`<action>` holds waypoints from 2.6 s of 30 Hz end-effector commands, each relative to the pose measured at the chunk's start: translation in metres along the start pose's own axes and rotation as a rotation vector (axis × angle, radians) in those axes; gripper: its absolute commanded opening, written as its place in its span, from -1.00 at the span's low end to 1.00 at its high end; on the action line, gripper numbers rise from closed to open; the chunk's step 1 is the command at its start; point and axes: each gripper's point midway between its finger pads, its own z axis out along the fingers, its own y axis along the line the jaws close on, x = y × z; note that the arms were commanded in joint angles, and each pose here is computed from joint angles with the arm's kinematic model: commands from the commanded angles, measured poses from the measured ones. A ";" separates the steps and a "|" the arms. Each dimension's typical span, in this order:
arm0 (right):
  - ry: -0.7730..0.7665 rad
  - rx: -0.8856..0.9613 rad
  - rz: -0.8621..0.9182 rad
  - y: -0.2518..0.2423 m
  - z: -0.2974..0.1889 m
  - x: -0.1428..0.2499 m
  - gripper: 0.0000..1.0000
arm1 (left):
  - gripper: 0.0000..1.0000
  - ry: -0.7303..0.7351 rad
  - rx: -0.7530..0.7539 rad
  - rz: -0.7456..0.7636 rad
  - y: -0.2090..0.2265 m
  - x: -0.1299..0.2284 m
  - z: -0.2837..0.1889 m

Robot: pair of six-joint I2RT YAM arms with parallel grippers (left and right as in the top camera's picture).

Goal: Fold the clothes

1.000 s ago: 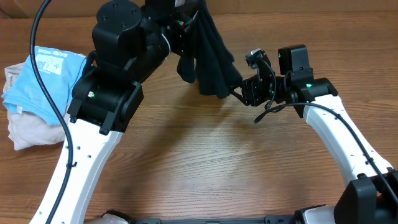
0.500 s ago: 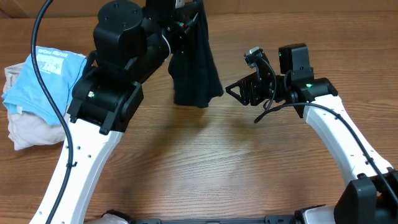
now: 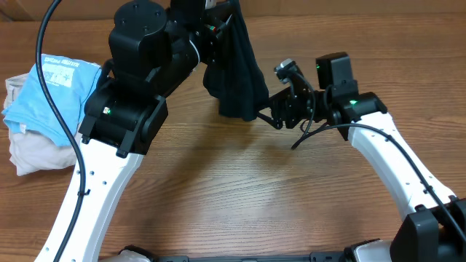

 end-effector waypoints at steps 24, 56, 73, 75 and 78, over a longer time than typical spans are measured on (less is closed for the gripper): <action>-0.131 0.407 0.011 -0.044 -0.061 -0.050 -0.92 | -0.82 0.027 -0.230 0.157 0.038 0.001 -0.007; -0.235 0.640 -0.005 -0.024 -0.157 -0.095 -0.92 | -0.73 0.286 -0.326 0.166 0.077 0.071 0.012; -0.536 0.366 -0.263 0.061 -0.185 -0.162 -0.92 | -0.21 0.334 -0.295 0.100 0.077 0.092 0.028; -0.557 0.489 -0.198 0.046 -0.201 -0.160 -0.92 | -0.21 0.359 -0.268 0.086 0.076 0.102 0.036; -0.521 0.730 -0.077 0.010 -0.221 -0.140 -0.83 | -0.22 0.415 -0.228 0.066 0.075 0.124 0.050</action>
